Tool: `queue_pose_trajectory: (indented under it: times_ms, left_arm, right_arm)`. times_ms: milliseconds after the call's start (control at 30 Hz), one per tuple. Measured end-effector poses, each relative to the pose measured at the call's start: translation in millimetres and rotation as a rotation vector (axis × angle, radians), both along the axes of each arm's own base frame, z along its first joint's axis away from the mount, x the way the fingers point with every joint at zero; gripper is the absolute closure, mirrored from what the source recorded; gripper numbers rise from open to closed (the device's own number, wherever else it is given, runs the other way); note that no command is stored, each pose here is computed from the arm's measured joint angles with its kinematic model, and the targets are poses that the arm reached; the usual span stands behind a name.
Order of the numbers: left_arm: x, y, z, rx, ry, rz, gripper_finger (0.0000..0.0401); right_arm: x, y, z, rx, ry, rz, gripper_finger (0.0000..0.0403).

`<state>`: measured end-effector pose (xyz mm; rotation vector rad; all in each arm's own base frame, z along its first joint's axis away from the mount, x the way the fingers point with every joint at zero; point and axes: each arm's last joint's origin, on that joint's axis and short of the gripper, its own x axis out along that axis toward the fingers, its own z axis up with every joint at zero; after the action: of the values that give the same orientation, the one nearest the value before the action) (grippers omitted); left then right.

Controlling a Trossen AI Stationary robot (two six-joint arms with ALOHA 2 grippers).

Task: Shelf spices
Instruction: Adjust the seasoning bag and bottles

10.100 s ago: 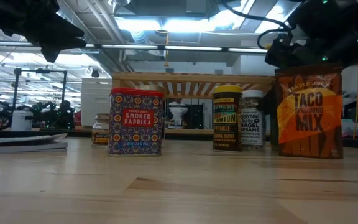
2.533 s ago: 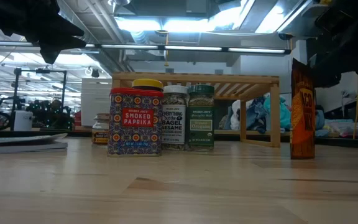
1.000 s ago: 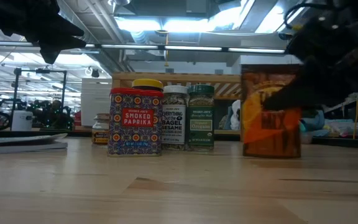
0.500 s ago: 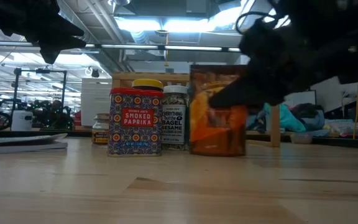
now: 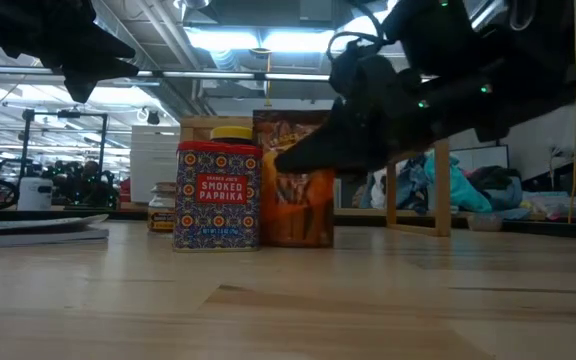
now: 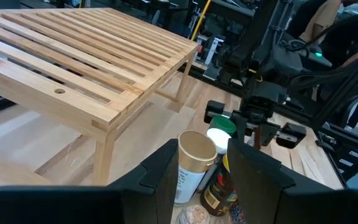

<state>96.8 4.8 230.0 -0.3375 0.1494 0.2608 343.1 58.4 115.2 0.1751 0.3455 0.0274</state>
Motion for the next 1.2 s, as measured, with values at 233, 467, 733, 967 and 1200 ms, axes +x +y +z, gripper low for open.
queue_pose_trajectory:
  times_ms: [233, 467, 733, 967, 1200]
  left_arm:
    - [0, 0, 0, 0.0, 0.0, 0.0, 0.027]
    - [0, 0, 0, 0.0, 0.0, 0.0, 0.027]
    - [0, 0, 0, 0.0, -0.001, 0.0, 0.027]
    - [0, 0, 0, 0.0, 0.001, 0.0, 0.027]
    - [0, 0, 0, 0.0, 0.0, 0.0, 0.027]
  right_arm:
    - [8, -7, 5, -0.045, -0.002, 0.011, 0.0337]
    - [19, -9, -4, -0.058, 0.011, 0.017, 0.0337]
    - [24, -9, -8, -0.06, 0.013, 0.021, 0.0337]
    - [24, -8, -9, -0.064, 0.013, 0.017, 0.0337]
    - [24, -8, -8, -0.063, 0.004, 0.016, 0.0337]
